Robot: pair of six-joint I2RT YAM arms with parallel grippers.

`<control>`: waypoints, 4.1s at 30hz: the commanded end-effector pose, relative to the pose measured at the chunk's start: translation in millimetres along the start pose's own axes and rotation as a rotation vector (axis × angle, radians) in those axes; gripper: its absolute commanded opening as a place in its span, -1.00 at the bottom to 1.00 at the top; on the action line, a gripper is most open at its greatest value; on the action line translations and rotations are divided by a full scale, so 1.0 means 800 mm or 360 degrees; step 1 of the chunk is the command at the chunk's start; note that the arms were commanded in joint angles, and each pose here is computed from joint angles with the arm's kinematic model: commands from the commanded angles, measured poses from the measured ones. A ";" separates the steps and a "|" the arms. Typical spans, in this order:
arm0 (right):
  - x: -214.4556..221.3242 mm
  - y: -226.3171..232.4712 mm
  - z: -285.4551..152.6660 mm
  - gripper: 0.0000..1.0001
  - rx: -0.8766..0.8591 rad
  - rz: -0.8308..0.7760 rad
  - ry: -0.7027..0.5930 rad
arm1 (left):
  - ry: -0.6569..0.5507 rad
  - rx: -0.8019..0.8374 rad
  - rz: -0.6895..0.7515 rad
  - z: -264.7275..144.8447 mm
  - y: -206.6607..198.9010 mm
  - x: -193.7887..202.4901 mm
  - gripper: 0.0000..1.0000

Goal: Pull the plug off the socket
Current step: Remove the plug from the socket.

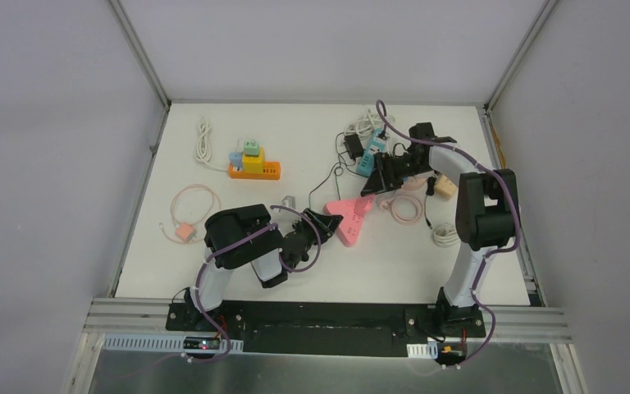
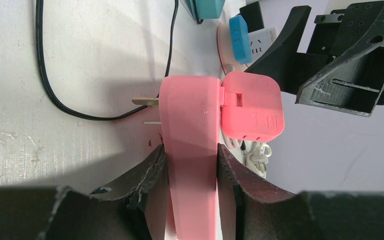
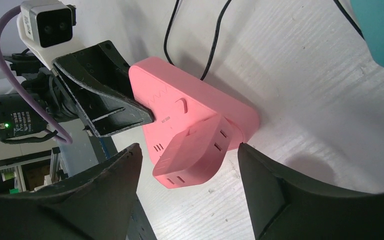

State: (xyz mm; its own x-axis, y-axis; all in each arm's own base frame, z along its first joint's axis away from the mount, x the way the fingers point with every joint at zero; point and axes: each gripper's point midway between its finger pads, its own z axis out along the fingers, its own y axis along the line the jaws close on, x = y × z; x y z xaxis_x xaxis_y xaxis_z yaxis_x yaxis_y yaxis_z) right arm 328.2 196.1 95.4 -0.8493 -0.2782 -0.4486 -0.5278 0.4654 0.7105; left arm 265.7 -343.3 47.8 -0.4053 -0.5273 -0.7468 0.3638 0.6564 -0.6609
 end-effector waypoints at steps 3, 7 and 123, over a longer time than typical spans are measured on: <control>-0.012 0.014 0.002 0.45 0.0021 -0.0045 0.0015 | 0.0154 -0.0156 0.0249 -0.017 0.054 0.036 -1.00; -0.011 0.022 -0.001 0.50 -0.0010 -0.0074 0.0029 | 0.0154 -0.0152 0.0249 -0.017 0.053 0.036 -1.00; 0.132 0.061 0.010 -1.00 -0.0160 -0.2126 0.0406 | 0.1173 0.0062 -0.0051 -0.063 0.033 0.104 -1.00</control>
State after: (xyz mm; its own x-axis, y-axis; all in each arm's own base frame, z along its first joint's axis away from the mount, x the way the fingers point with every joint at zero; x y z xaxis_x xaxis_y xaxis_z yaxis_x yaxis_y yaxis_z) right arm 219.3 173.4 66.6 0.3630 -0.7247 -0.5857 -0.9215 -0.3725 -0.1102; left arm 224.3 -370.6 40.4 -0.7875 -0.1698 -0.5924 0.4709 0.4544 -0.7562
